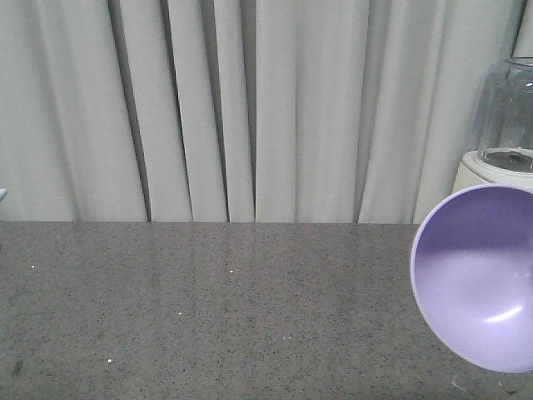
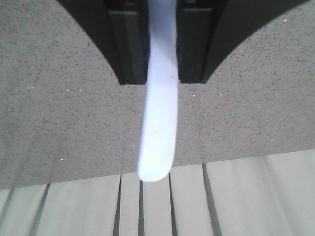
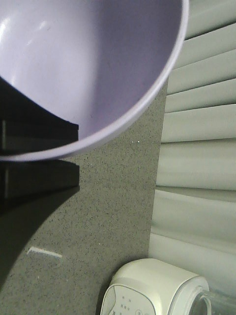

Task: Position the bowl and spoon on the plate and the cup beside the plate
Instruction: 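Lift the bowl with the right gripper and the spoon with left, then drive the base holding both items to the counter with the plate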

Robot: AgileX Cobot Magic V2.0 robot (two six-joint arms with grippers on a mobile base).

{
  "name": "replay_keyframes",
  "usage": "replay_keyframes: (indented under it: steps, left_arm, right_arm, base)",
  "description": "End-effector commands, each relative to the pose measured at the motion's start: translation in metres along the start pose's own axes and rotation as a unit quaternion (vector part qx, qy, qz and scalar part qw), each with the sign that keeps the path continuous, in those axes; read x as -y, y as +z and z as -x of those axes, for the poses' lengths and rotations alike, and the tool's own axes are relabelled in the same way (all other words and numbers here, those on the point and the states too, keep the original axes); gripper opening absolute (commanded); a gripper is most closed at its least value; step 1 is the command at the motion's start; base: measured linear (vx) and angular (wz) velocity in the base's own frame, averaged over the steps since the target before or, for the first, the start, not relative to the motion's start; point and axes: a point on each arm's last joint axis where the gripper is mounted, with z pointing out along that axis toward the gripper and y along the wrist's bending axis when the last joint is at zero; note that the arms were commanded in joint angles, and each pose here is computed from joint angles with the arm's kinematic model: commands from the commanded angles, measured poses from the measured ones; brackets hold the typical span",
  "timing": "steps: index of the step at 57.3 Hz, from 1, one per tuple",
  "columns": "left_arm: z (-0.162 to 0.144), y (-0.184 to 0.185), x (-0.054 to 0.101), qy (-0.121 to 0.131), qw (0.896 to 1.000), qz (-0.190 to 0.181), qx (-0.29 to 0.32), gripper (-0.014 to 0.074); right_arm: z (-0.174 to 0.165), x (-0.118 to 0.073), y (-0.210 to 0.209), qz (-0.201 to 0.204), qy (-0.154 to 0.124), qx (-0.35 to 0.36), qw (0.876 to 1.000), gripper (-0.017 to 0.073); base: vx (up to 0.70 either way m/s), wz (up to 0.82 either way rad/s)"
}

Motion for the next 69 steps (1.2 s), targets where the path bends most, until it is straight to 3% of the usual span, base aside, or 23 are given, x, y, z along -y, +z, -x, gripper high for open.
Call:
replay_keyframes:
  steps: [1, 12, 69]
  left_arm:
    - [0.005, -0.015, 0.001, -0.003, 0.998, 0.003, 0.067, -0.0003]
    - [-0.006, -0.027, 0.003, -0.002, 0.998, 0.002, 0.066, -0.0003]
    - [-0.006, -0.029, 0.003, -0.002, 0.998, 0.002, 0.067, -0.0003]
  right_arm:
    - [0.014, 0.001, -0.01, -0.013, -0.009, 0.055, 0.998, -0.0009]
    - [0.014, 0.001, -0.01, -0.012, -0.008, 0.054, 0.998, -0.0009]
    - [0.013, 0.001, -0.01, -0.011, -0.008, 0.05, 0.999, -0.0009]
  base:
    - [0.0, 0.0]
    - [0.0, 0.0]
    - [0.0, 0.0]
